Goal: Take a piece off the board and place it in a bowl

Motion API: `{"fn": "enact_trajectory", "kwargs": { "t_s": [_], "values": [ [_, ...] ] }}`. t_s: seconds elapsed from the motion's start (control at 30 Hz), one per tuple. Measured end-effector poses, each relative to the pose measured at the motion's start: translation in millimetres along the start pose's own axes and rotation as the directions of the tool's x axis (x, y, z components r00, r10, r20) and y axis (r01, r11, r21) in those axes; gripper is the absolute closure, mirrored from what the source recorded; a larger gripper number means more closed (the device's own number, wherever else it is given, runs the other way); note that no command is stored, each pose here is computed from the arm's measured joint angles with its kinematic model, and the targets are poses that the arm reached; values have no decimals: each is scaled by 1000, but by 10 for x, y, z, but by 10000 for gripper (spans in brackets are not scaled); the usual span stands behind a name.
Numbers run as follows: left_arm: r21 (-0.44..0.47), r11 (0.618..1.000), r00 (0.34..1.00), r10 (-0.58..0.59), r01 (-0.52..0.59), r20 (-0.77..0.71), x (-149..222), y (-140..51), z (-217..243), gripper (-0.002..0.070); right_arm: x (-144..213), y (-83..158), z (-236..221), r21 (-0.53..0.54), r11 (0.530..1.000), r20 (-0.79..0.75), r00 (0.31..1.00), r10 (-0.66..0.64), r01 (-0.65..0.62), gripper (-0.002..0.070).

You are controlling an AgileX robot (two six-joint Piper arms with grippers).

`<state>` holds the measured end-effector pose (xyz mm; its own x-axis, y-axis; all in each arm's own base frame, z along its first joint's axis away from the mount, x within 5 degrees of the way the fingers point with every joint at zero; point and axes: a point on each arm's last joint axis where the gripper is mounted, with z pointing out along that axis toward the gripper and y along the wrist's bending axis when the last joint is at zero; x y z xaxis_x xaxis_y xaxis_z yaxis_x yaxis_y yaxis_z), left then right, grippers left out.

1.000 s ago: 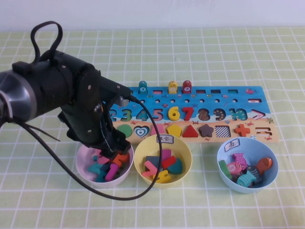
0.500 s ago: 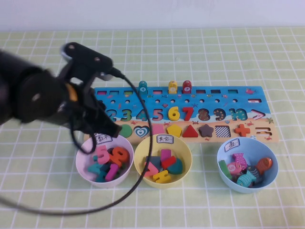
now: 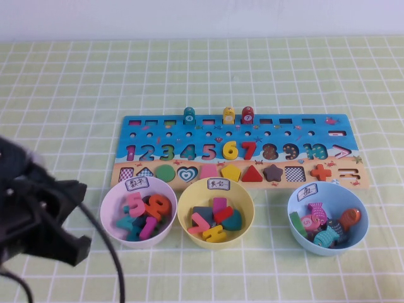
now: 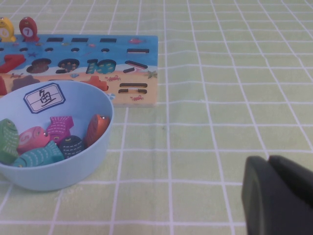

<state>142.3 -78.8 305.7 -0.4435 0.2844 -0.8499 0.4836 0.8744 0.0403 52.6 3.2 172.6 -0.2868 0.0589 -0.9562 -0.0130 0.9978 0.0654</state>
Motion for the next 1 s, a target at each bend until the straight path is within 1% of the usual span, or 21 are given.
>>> {"fn": "enact_trajectory", "kwargs": {
  "t_s": [0.03,0.1,0.23,0.4,0.6,0.7,0.8,0.87,1.0],
  "values": [
    [3,1000,1000,-8,8,19,16,-1,-55,673,0,0,0,0,1000,0,1000,0,0,694],
    [12,999,999,-36,35,11,79,-7,-137,673,0,0,0,0,1000,0,1000,0,0,694],
    [2,999,995,-51,52,-87,200,0,-209,674,0,0,0,0,1000,0,1000,0,0,694],
    [-24,999,991,-35,32,-126,236,24,-213,675,0,0,0,0,1000,0,1000,0,0,694],
    [-74,996,992,41,-51,-122,228,78,-215,676,0,0,0,0,1000,0,1000,0,0,694],
    [-86,992,994,86,-92,-65,236,86,-174,677,0,0,0,0,1000,0,1000,0,0,694],
    [-85,991,993,110,-107,31,364,79,-109,677,0,0,0,0,1000,0,1000,0,0,694],
    [-99,991,990,95,-85,100,475,101,-81,677,0,0,0,0,1000,0,1000,0,0,694],
    [-146,989,970,22,14,242,746,162,-100,678,0,0,0,0,1000,0,1000,0,0,694]
  ]
}}
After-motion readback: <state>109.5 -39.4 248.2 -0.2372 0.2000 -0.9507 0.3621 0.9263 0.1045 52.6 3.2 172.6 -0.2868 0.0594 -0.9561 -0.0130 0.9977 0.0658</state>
